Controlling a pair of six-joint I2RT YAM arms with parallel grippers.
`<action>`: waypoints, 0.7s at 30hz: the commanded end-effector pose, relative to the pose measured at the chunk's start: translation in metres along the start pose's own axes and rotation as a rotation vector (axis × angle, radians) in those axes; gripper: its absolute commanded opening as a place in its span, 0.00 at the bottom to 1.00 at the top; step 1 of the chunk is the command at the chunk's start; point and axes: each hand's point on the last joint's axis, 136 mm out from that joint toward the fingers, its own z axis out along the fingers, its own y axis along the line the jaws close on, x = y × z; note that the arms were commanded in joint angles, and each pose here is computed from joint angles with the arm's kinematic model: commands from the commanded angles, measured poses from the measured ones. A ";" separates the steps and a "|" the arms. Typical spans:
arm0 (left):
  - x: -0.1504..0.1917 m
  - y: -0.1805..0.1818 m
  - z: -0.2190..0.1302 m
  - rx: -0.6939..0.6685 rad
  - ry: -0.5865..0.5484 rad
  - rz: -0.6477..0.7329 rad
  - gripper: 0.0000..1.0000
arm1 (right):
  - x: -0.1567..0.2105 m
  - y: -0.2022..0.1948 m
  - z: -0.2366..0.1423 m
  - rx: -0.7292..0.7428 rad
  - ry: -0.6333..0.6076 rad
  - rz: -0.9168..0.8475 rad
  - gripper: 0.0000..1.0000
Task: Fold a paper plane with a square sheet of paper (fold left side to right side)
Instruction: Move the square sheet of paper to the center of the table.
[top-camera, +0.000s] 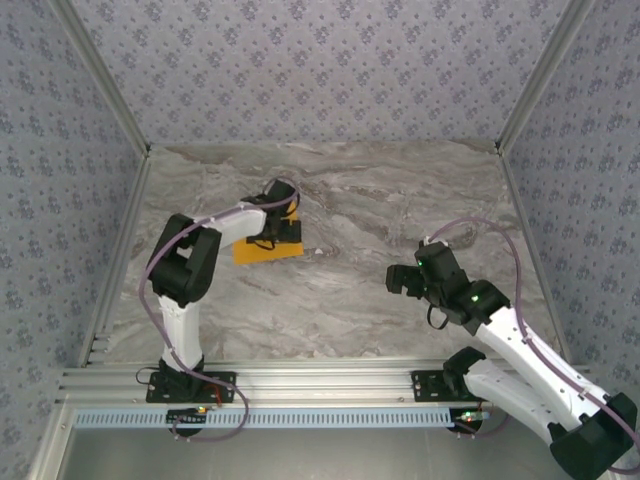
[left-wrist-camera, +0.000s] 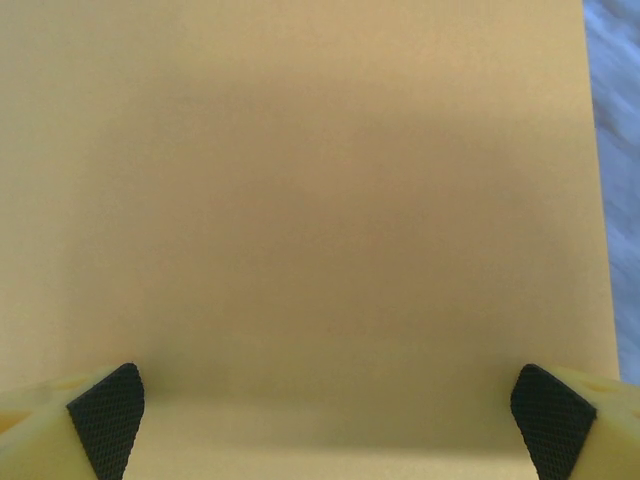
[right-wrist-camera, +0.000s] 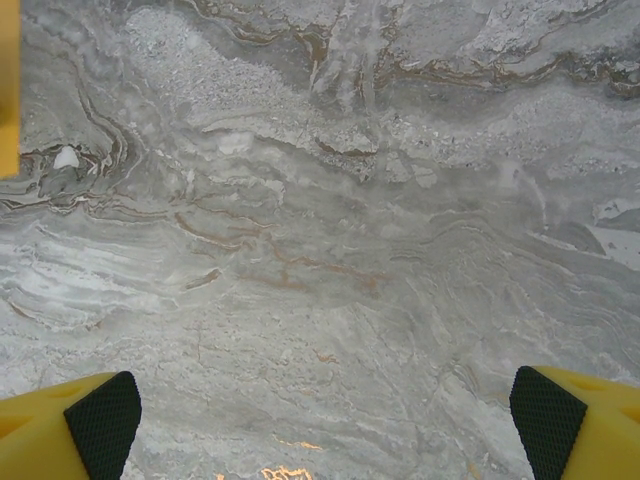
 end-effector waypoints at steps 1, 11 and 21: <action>0.084 -0.010 0.010 -0.048 0.210 0.086 0.98 | -0.003 -0.003 -0.008 0.015 -0.021 0.021 1.00; 0.141 -0.090 -0.021 0.080 0.214 0.183 0.98 | -0.001 -0.008 -0.008 0.027 -0.037 0.033 1.00; 0.109 -0.115 -0.067 0.189 0.107 0.175 0.98 | 0.003 -0.009 -0.001 0.029 -0.036 0.042 1.00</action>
